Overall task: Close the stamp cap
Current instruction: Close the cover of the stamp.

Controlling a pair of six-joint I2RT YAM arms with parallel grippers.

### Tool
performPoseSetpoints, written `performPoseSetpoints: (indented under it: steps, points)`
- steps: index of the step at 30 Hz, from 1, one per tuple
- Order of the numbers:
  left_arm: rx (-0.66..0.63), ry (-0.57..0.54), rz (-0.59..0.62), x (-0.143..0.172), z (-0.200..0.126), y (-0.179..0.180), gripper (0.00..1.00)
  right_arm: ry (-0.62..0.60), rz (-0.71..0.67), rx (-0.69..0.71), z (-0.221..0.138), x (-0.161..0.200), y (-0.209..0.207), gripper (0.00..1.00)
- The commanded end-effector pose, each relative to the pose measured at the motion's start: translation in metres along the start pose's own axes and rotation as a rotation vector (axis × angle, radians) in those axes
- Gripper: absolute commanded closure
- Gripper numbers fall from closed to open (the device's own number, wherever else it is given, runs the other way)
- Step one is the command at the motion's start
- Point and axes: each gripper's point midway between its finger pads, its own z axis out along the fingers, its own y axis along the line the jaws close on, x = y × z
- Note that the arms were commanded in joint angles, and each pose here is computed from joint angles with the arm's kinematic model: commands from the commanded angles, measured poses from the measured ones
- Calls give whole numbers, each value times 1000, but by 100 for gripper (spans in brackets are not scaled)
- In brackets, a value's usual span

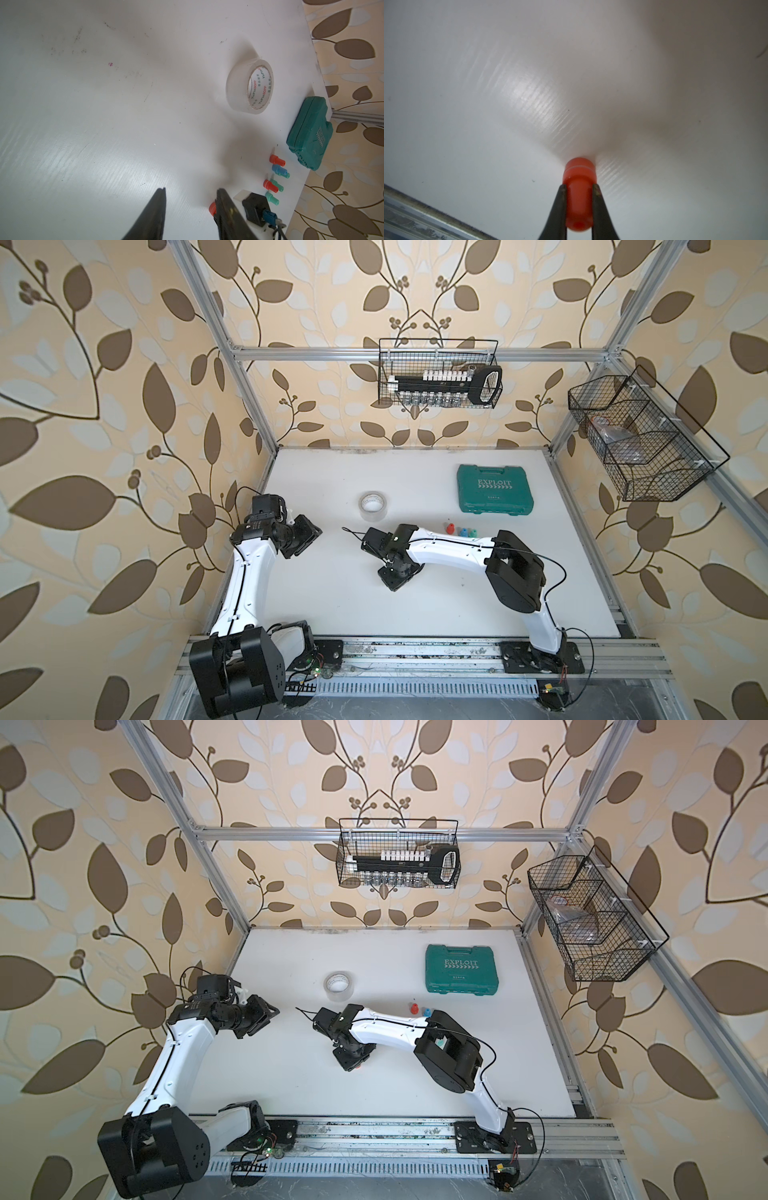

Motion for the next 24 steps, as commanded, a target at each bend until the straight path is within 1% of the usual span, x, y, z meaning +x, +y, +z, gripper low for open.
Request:
performPoseSetpoints:
  steps: [1,8,14,24]
  points:
    - [22,5,16,1,0,-3,57,171,-23,55,37,37,-13,100]
    - [21,7,14,1,0,-3,57,283,-10,39,86,63,-10,100]
    - [19,8,13,0,1,-2,57,376,-13,83,120,93,-15,100]
    - [17,15,11,1,2,-2,57,471,-40,150,142,116,-25,100]
